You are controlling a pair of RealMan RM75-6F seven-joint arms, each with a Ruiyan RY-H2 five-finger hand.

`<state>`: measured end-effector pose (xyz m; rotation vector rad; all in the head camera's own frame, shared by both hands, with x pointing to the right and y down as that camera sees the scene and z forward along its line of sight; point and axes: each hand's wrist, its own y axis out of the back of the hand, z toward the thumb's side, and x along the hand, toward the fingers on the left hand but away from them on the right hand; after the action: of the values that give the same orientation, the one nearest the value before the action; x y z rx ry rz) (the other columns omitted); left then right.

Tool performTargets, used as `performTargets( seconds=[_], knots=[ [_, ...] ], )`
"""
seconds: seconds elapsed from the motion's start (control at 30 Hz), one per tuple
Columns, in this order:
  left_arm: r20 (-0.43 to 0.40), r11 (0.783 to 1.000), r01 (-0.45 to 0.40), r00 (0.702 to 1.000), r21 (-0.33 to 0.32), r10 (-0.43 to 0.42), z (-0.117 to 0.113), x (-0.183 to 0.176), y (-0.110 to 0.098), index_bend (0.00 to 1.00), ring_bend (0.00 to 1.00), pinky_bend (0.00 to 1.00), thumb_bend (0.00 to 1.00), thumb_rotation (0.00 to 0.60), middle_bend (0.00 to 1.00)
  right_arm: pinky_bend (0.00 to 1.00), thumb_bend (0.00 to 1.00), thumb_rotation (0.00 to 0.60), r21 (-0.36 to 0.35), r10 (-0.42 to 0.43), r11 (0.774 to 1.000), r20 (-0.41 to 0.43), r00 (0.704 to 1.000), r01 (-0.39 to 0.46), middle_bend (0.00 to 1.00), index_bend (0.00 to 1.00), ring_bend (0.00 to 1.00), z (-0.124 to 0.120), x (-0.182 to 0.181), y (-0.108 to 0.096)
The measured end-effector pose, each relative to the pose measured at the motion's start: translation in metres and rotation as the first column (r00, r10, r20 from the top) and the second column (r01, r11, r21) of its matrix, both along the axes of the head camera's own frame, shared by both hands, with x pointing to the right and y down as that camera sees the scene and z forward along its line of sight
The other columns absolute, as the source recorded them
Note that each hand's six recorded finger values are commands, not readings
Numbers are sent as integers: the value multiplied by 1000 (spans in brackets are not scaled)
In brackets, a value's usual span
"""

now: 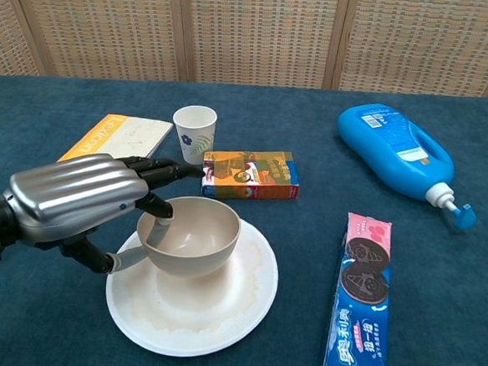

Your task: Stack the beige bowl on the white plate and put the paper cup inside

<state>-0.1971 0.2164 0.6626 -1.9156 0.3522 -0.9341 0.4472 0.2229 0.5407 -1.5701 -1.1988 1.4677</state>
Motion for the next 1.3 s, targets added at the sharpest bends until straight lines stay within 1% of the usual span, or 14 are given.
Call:
performTargets(
  seconds=[0.23, 0.33, 0.37, 0.43, 0.5, 0.6, 0.7, 0.87, 0.97, 1.07, 1.17, 1.3],
  knots=[
    [3, 1000, -23, 1000, -10, 23, 2, 7, 6, 671, 0, 90, 436, 600, 1, 0, 137, 600, 5, 10, 1000, 4, 1000, -10, 0, 0, 0, -1, 2, 0],
    [15, 999, -31, 999, -13, 31, 4, 5, 9, 666, 0, 71, 437, 600, 0, 0, 137, 600, 7, 13, 1000, 6, 1000, -13, 0, 0, 0, -2, 3, 0],
    [19, 999, -33, 999, -15, 33, 5, 5, 9, 648, 0, 59, 431, 600, 0, 0, 137, 600, 7, 13, 1000, 6, 1000, -13, 0, 0, 0, -2, 3, 0],
    [27, 999, -32, 999, -19, 32, 5, 3, 9, 584, 0, 37, 383, 600, 0, 0, 136, 600, 10, 12, 1000, 8, 1000, -12, 0, 0, 0, -3, 3, -1],
    [32, 999, -26, 999, -25, 27, 5, 2, 9, 492, 0, 20, 294, 600, 0, 0, 137, 600, 11, 11, 1000, 8, 1000, -11, 0, 0, 0, -3, 3, -2],
    [28, 1000, -12, 1000, -25, 12, 3, 2, 6, 400, 0, 7, 226, 600, 0, 0, 136, 600, 12, 10, 1000, 7, 1000, -11, 0, 0, 0, -3, 2, -1],
    [21, 1000, -2, 1000, -24, 2, 1, 1, 4, 356, 0, 0, 179, 600, 0, 0, 137, 600, 12, 9, 1000, 7, 1000, -9, 0, 0, 0, -3, 2, 0],
    [7, 1000, 15, 1000, -21, -15, -4, 0, -1, 338, 0, 0, 163, 600, 0, 0, 137, 600, 12, 11, 1000, 6, 1000, -11, 0, 0, 0, -2, 3, 0],
    [-8, 999, 35, 999, -10, -35, -11, -4, -7, 338, 0, 0, 163, 600, 0, 0, 137, 600, 12, 11, 1000, 6, 1000, -11, 0, 0, 0, -2, 3, 0],
    [-35, 997, 76, 997, 10, -75, -23, -11, -19, 338, 0, 0, 177, 600, 0, 0, 137, 600, 12, 11, 1000, 5, 1000, -11, 0, 0, 0, -3, 3, 0],
    [-59, 991, 126, 991, 34, -124, -36, -21, -37, 338, 0, 0, 185, 600, 0, 0, 137, 600, 11, 8, 1000, 5, 1000, -8, 0, 0, 0, -2, 2, 0],
    [-73, 976, 208, 976, 66, -204, -50, -38, -68, 338, 0, 0, 201, 600, 0, 0, 137, 600, 6, 5, 1000, 1, 1000, -5, 0, 0, 0, -1, 1, 0]
  ],
)
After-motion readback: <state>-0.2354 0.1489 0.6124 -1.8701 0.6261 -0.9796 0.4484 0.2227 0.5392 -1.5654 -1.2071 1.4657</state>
